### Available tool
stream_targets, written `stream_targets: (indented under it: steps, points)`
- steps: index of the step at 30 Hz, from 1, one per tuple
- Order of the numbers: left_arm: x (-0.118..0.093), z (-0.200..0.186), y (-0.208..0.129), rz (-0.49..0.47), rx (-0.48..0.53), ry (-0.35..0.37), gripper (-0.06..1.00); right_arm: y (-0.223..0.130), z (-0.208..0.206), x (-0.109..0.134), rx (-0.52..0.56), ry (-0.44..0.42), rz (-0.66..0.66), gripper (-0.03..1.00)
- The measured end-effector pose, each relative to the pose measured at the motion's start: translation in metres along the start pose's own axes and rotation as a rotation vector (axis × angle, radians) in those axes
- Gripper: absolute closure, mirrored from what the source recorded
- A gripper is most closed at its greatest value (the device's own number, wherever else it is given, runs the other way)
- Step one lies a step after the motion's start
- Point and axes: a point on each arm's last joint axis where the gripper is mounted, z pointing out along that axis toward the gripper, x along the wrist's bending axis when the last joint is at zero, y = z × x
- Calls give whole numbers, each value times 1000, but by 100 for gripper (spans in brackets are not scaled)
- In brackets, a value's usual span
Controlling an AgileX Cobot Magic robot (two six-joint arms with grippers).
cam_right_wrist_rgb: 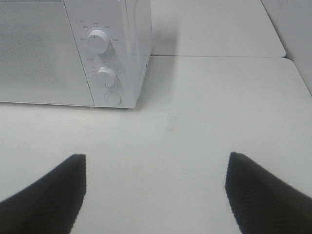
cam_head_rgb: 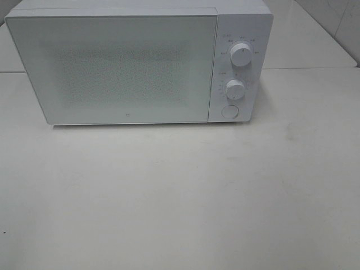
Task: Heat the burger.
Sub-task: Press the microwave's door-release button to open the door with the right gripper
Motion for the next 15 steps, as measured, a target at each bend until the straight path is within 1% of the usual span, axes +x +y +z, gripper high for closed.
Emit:
stream_targets:
  steps: [4,8,15]
  points:
    - [0,0,0,0,0,0,-5,8,11,0,-1,0,0,21]
    - [0,0,0,0,0,0,-5,20,30,1,12,-1,1,21]
    - [0,0,0,0,0,0,-5,34,55,2,2,-1,1,21]
